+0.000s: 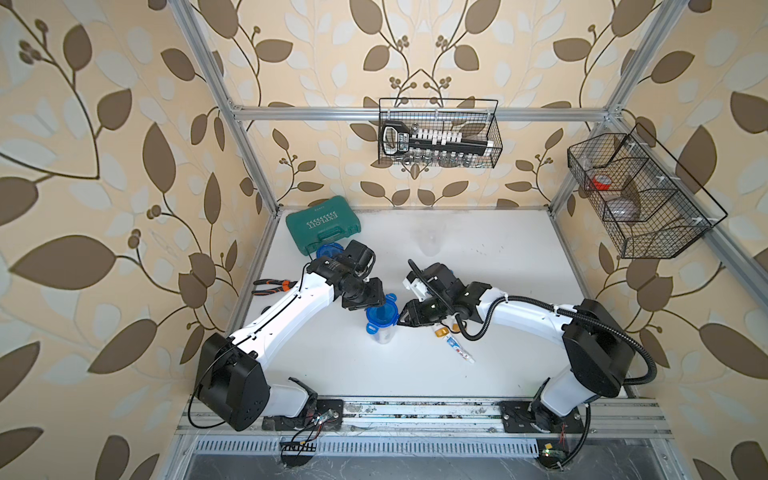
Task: Pack away toiletry kits
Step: Close the fastener on the container.
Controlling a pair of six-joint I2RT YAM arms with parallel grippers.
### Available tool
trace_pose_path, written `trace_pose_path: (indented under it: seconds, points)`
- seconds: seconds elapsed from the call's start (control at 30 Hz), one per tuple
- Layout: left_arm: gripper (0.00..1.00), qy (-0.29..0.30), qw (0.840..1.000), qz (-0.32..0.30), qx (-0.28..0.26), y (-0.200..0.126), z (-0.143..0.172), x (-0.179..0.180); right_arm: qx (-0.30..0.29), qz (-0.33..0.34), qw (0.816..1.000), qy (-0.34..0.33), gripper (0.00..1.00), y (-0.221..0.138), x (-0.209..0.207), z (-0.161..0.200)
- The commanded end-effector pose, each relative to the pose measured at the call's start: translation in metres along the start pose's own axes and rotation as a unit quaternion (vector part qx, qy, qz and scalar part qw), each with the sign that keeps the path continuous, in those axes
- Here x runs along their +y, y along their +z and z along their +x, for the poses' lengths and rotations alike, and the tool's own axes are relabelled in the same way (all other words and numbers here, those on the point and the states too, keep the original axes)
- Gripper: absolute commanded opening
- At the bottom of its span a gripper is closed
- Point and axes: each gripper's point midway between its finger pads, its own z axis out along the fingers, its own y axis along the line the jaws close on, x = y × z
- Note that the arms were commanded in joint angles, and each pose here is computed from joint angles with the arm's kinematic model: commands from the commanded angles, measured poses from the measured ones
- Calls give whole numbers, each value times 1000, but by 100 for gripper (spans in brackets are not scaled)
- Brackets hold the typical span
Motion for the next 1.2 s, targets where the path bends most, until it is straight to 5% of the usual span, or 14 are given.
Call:
trace_pose_path:
  seconds: [0.0,0.3,0.67,1.17]
  points:
    - [53,-30,992,-51,112,12,59,29,-43,-31,998,-17,37,-2,20,-26]
    - [52,-65,991,3,117,14,65,14,-47,-42,998,-16,37,-2,23,-26]
    - [52,-96,988,-10,117,19,68,20,-39,-24,999,-7,37,0,16,-24]
    - [56,-70,993,-49,84,-4,50,25,-61,79,995,6,47,-72,-16,-19]
